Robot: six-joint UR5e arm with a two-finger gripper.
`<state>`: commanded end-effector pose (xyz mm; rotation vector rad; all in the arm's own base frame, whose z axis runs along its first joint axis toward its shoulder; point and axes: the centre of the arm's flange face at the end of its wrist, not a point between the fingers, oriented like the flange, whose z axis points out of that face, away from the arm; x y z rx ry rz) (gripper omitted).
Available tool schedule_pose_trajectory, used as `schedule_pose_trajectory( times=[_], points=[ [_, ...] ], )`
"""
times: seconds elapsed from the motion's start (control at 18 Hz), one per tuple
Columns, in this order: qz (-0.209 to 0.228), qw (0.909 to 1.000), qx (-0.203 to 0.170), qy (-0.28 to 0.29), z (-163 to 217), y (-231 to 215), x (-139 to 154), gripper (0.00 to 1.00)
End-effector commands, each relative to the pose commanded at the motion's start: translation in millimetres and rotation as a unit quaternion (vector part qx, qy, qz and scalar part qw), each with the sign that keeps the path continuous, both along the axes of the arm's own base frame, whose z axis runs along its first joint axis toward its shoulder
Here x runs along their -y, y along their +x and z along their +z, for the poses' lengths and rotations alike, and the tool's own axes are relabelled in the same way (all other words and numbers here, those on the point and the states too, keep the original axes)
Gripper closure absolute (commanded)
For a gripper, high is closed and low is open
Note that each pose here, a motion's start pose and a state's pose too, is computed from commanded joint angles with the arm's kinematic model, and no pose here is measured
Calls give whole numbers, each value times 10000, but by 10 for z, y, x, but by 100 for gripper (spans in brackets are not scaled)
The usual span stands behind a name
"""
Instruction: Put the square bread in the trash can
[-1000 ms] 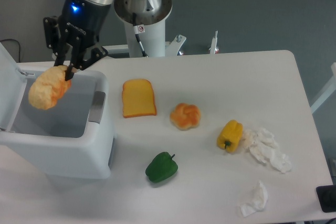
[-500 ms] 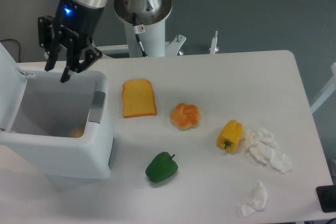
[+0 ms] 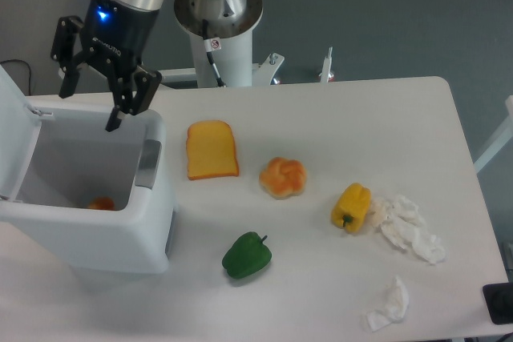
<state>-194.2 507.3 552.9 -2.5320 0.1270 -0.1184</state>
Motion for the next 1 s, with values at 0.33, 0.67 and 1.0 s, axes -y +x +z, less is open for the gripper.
schedule_pose_trajectory(
  times=[0.33,0.67,1.0],
  points=[
    [234,9977,-570,-300,-74,-235,5,0],
    [36,9883,-1238,-892,-309,-551,107,0],
    [-325,9789,-1617,-1207,-446,-772,150,0]
  ],
)
